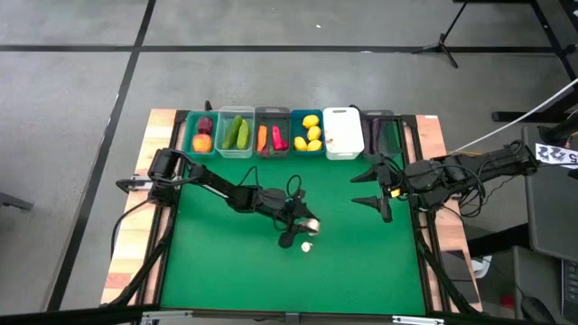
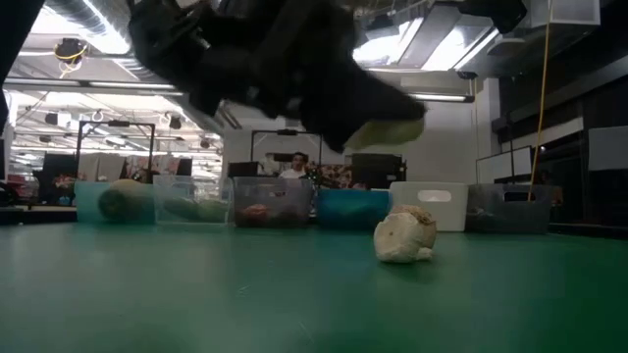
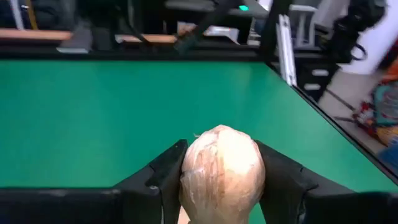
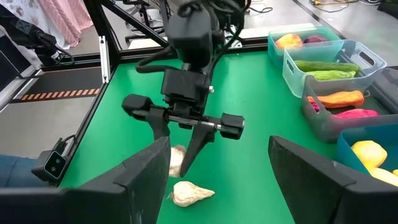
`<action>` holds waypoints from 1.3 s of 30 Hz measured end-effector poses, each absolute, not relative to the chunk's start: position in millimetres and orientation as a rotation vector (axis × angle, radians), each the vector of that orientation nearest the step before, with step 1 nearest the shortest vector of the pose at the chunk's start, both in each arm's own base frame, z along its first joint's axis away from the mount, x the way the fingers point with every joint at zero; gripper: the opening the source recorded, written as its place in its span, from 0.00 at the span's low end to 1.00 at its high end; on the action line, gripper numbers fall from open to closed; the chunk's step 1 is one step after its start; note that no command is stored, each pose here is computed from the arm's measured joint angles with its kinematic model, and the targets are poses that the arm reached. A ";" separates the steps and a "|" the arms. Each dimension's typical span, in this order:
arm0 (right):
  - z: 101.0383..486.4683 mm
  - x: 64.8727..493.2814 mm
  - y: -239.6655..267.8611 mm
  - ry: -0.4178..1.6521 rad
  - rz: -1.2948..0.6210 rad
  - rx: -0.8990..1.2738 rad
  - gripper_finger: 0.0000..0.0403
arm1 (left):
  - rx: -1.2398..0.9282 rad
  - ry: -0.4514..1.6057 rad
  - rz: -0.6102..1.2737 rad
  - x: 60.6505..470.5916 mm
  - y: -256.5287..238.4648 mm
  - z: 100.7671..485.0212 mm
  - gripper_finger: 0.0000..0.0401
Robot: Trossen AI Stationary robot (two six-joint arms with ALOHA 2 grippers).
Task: Sort produce into baskets
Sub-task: Put the garlic into the white bin
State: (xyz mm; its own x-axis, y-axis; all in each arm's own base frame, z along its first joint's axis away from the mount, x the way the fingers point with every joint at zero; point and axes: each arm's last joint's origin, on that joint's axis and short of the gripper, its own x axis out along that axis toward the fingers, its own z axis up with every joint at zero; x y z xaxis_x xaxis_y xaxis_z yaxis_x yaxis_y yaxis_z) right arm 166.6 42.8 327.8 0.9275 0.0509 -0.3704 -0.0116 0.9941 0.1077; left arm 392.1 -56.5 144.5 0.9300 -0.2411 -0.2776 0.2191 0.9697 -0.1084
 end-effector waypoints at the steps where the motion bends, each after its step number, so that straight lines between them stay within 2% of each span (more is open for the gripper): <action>1: 327.7 166.6 42.8 0.383 0.032 0.104 0.67 | -0.073 0.292 -0.217 395.4 -56.4 147.9 0.40; 10: 327.7 166.6 42.8 0.383 0.032 0.104 0.67 | -0.044 0.275 0.085 422.5 -34.7 179.0 0.40; 18: 327.7 166.6 42.8 0.383 0.032 0.105 0.67 | -0.118 0.182 0.309 434.7 3.4 201.2 0.40; 31: 327.6 166.6 42.8 0.383 0.032 0.104 0.67 | -0.191 0.075 0.446 446.0 62.9 220.9 0.40; 39: 327.4 166.4 42.8 0.386 0.032 0.104 0.67 | -0.222 0.081 0.490 477.1 86.7 208.9 0.40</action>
State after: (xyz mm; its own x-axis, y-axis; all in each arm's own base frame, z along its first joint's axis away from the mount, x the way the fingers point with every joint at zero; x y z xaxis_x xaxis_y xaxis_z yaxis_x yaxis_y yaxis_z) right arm 166.4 42.8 327.4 0.9259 0.0509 -0.3743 -0.0113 0.9942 0.1071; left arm 477.1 86.7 208.9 0.8797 0.4574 -0.1297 -0.4749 0.8589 -0.1918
